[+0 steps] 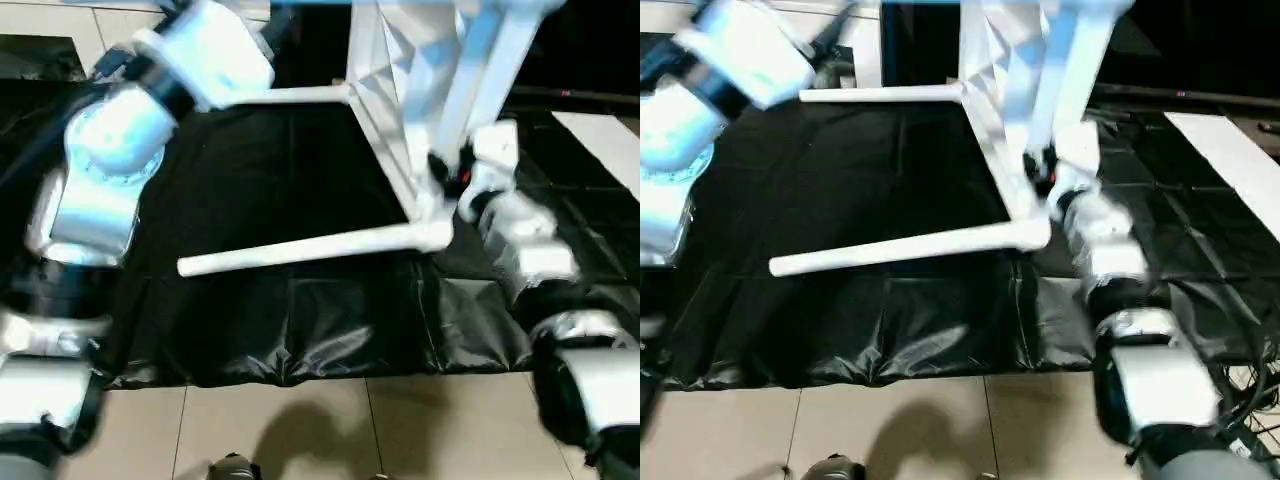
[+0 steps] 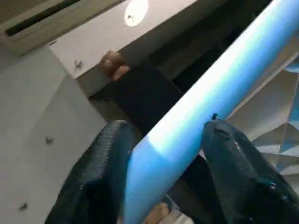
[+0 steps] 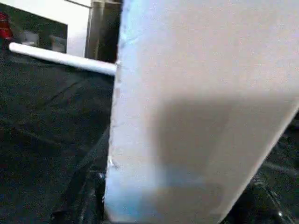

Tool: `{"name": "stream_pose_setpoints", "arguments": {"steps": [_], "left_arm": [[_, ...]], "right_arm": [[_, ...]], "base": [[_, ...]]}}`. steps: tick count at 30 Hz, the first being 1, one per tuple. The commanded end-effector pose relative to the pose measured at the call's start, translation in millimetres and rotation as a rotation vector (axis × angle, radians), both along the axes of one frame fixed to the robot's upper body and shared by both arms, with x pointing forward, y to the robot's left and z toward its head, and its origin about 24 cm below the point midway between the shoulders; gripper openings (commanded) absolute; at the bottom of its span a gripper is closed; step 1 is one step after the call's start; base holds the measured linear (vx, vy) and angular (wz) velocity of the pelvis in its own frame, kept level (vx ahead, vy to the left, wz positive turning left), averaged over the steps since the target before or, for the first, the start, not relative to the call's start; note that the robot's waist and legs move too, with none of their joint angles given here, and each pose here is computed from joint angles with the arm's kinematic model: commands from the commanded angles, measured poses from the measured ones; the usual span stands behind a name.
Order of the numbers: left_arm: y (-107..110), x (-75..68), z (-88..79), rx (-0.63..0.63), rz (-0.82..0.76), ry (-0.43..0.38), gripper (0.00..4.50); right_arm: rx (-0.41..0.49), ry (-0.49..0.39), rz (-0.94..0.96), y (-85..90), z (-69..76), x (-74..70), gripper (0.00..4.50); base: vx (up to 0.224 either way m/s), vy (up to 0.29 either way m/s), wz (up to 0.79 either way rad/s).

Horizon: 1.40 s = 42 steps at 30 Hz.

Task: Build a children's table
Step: Flip table

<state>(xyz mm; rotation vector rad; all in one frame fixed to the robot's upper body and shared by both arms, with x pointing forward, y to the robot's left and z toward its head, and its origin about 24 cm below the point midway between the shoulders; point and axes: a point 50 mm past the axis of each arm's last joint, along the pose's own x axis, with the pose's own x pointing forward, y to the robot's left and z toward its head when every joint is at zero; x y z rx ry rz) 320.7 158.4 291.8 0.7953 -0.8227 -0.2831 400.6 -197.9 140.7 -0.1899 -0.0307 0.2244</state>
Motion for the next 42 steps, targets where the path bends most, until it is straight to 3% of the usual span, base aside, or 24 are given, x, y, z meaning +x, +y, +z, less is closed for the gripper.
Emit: {"name": "stream_pose_setpoints", "arguments": {"steps": [1, 2, 3, 4, 6, 9, 11, 19, 31, 35, 42], "left_arm": [[18, 3.6, -10.2, -0.047, 0.067, 0.065, 2.61], [22, 3.0, -13.0, -0.054, 0.082, 0.078, 2.48], [22, 3.0, -13.0, -0.054, 0.082, 0.078, 2.44], [34, 1.7, -22.0, -0.055, 0.140, 0.113, 2.44], [43, -0.2, -30.1, -0.043, 0.192, 0.144, 2.25], [47, -2.9, -39.1, 0.041, 0.234, 0.174, 2.03], [43, -3.9, -42.9, 0.113, 0.235, 0.187, 2.03], [35, -2.2, -39.7, 0.178, 0.257, 0.170, 1.25], [44, 14.9, -14.2, 0.230, 0.429, 0.030, 1.23], [43, 12.4, -6.7, 0.136, 0.390, -0.008, 1.65], [50, 12.6, -1.8, 0.200, 0.491, -0.094, 2.22]], "right_arm": [[-0.132, -0.255, 0.030, -6.5, 76.0, 3.6, 1.84], [-0.148, -0.280, 0.031, -9.2, 85.9, 3.2, 1.84], [-0.148, -0.280, 0.031, -9.2, 85.9, 3.2, 1.84], [-0.192, -0.343, 0.043, -13.7, 112.0, 1.6, 1.84], [-0.240, -0.392, 0.057, -15.1, 131.6, -0.4, 1.84], [-0.304, -0.425, 0.073, -14.8, 145.6, -2.2, 1.80], [-0.348, -0.419, 0.090, -11.9, 143.7, -1.5, 1.80], [-0.388, -0.403, 0.120, -3.5, 131.4, 0.8, 1.74], [-0.432, -0.420, 0.149, 0.0, 130.9, -0.2, 1.74], [-0.442, -0.417, 0.149, -0.1, 129.1, 0.3, 1.74], [-0.446, -0.412, 0.149, -0.6, 127.6, 0.7, 1.74]], "base": [[0.000, 0.000, 0.00], [0.000, 0.000, 0.00], [0.000, 0.000, 0.00], [0.000, 0.000, 0.00], [0.000, 0.000, 0.00], [0.000, 0.000, 0.00], [0.000, 0.000, 0.00], [0.000, 0.000, 0.00], [0.000, 0.000, 0.00], [0.000, 0.000, 0.00], [0.000, 0.000, 0.00]]}}
